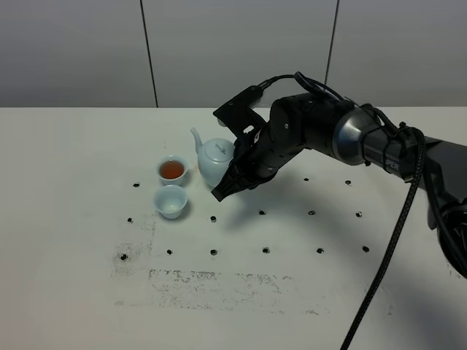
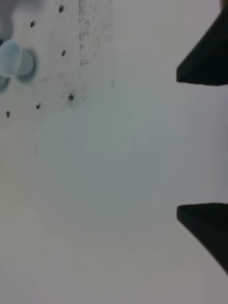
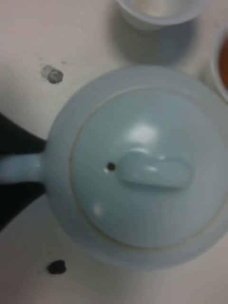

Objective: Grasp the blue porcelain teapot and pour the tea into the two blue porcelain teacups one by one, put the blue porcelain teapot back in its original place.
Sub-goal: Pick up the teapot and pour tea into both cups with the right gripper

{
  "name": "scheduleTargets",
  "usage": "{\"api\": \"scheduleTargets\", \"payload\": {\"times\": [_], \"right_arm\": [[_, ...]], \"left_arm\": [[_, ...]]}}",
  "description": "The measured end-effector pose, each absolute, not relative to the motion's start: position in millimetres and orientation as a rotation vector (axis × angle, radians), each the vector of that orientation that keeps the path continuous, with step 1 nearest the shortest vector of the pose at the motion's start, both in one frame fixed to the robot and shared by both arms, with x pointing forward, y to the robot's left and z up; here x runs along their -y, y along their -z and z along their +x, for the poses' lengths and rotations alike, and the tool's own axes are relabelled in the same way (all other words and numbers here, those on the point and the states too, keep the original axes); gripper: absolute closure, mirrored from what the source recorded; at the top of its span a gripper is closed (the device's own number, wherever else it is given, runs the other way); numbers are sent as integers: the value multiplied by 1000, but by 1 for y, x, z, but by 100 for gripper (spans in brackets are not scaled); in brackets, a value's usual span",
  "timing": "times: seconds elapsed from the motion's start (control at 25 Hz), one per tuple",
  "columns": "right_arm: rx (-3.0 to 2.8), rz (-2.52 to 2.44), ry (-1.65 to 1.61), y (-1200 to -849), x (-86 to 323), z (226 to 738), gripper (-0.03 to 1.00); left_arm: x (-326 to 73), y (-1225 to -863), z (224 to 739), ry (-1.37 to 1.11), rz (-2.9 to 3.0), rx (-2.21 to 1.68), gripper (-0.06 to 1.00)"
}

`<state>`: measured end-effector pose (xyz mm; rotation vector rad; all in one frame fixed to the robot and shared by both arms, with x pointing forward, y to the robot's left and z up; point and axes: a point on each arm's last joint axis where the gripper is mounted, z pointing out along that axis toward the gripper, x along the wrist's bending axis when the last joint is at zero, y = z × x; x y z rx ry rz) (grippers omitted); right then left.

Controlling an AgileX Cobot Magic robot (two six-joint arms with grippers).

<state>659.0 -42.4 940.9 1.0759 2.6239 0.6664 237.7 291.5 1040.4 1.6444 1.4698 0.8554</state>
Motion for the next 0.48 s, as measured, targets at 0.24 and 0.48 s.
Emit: {"api": "scheduleTargets", "payload": {"times": [0.24,0.48], "right_arm": [[-2598,701,-656,-1002,51,646,93],[-2645,51,-422,-998,54,634,93]], "left_arm": [[-292,-1040,238,-855,1644,-1470,43],[-292,-1040,238,-855,1644,-1470,43]]}}
